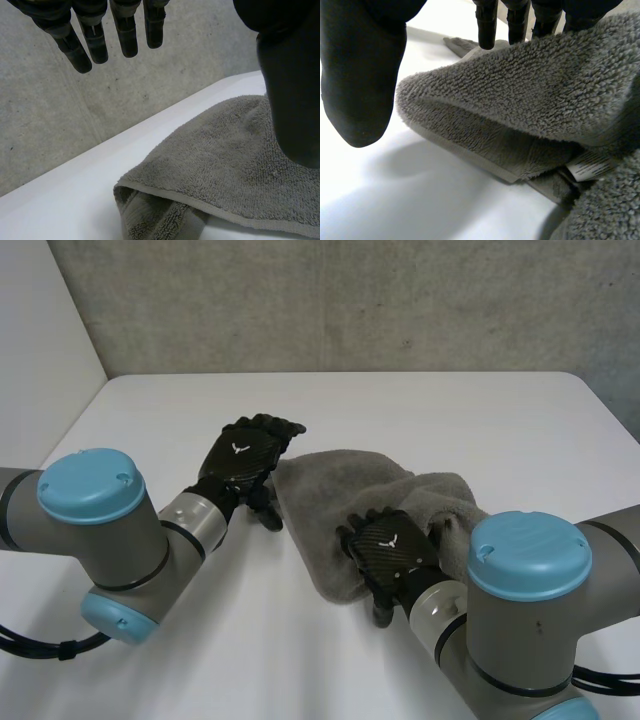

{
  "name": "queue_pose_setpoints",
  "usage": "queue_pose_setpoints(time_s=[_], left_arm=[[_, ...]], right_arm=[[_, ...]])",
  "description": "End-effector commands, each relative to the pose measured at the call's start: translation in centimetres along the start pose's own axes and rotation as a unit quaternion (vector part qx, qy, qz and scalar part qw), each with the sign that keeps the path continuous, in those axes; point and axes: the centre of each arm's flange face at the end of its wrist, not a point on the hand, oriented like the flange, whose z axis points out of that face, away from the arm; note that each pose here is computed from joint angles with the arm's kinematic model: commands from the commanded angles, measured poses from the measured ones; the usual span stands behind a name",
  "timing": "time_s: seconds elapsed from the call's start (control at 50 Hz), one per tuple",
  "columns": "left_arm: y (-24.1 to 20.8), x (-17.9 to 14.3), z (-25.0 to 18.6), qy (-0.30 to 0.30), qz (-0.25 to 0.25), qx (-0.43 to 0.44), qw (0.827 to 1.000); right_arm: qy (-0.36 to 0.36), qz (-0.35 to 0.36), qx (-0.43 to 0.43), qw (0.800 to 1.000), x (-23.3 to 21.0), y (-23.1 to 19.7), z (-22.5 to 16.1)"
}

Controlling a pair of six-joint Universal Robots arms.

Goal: Fold the towel.

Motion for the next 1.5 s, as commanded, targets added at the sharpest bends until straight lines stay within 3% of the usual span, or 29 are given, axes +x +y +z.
queue_pose_setpoints(time_s=[0.02, 1.5], left_arm=[[0.14, 0.05, 0.01, 0.001, 0.000, -0.002, 1.000], [0.47, 0.17, 0.04, 0.003, 0.002, -0.005, 1.000]], right_arm=[[0.011, -0.002, 0.019, 1.000, 0.37, -0.46, 0.11], [0.003, -0.008, 0.020, 1.000, -0.03, -0.33, 0.12]])
